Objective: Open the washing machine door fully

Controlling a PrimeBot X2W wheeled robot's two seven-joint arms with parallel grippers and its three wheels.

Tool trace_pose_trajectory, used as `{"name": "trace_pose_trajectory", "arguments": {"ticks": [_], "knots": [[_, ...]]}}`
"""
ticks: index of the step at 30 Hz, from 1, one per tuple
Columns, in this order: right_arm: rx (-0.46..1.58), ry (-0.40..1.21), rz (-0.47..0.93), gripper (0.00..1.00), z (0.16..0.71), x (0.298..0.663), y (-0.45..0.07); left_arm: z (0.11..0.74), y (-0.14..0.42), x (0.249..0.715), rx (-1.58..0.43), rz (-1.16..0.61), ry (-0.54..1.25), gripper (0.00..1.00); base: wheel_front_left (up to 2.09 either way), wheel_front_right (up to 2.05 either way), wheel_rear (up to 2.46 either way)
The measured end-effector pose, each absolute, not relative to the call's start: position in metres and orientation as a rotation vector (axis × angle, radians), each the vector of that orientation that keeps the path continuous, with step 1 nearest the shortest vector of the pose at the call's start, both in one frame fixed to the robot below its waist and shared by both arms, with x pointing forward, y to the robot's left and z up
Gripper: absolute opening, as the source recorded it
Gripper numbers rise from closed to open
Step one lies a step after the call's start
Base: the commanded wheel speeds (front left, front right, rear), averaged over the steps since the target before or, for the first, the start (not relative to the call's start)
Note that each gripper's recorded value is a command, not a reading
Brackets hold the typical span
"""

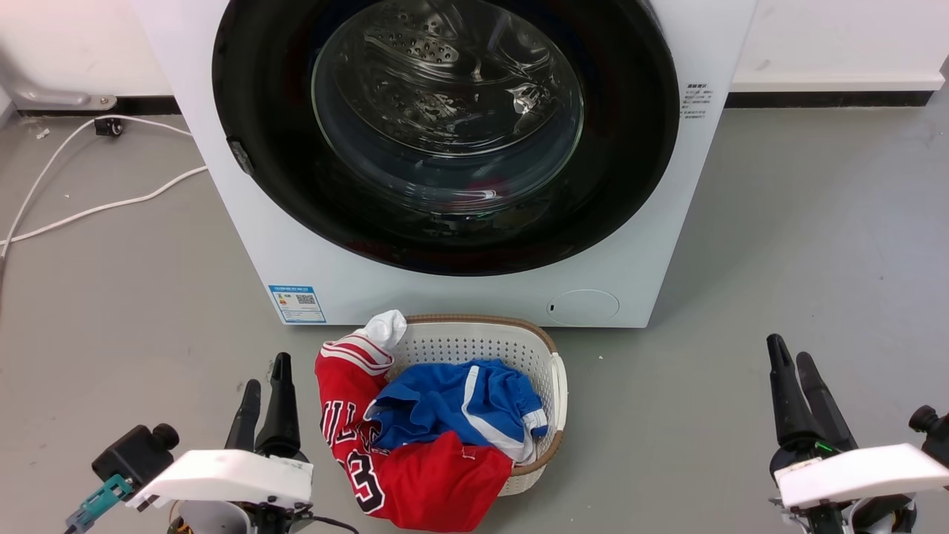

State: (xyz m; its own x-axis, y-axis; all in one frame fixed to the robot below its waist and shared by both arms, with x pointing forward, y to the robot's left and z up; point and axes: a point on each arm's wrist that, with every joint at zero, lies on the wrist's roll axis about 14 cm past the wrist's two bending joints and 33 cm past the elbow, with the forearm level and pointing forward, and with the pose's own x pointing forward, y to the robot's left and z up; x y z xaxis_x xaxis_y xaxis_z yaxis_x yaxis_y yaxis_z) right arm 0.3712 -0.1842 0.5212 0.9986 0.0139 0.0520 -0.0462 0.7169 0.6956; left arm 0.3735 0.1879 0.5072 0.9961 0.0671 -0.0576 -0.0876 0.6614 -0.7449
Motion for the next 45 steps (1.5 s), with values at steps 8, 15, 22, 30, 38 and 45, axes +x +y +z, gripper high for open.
{"name": "trace_pose_trajectory", "arguments": {"ticks": [8, 15, 22, 30, 38, 45], "knots": [[0.641, -0.051, 0.038, 1.00, 0.521, 0.368, -0.182, 0.514, 0.182, 0.373, -0.709, 0.074, 0.005, 1.00, 0.00, 0.00, 0.00], [0.535, -0.076, 0.052, 1.00, 0.528, 0.368, -0.180, 0.521, 0.176, 0.372, -0.613, 0.054, -0.019, 1.00, 0.00, 0.00, 0.00], [0.454, -0.097, 0.056, 1.00, 0.531, 0.364, -0.179, 0.524, 0.172, 0.369, -0.524, 0.040, -0.037, 1.00, 0.00, 0.00, 0.00], [0.355, -0.134, 0.055, 1.00, 0.540, 0.363, -0.182, 0.530, 0.169, 0.368, -0.427, 0.027, -0.066, 1.00, 0.00, 0.00, 0.00], [0.286, -0.145, 0.061, 1.00, 0.541, 0.360, -0.180, 0.532, 0.165, 0.365, -0.351, 0.017, -0.084, 1.00, 0.00, 0.00, 0.00], [0.227, -0.160, 0.066, 1.00, 0.543, 0.358, -0.179, 0.533, 0.163, 0.363, -0.289, 0.011, -0.101, 1.00, 0.00, 0.00, 0.00]]}}
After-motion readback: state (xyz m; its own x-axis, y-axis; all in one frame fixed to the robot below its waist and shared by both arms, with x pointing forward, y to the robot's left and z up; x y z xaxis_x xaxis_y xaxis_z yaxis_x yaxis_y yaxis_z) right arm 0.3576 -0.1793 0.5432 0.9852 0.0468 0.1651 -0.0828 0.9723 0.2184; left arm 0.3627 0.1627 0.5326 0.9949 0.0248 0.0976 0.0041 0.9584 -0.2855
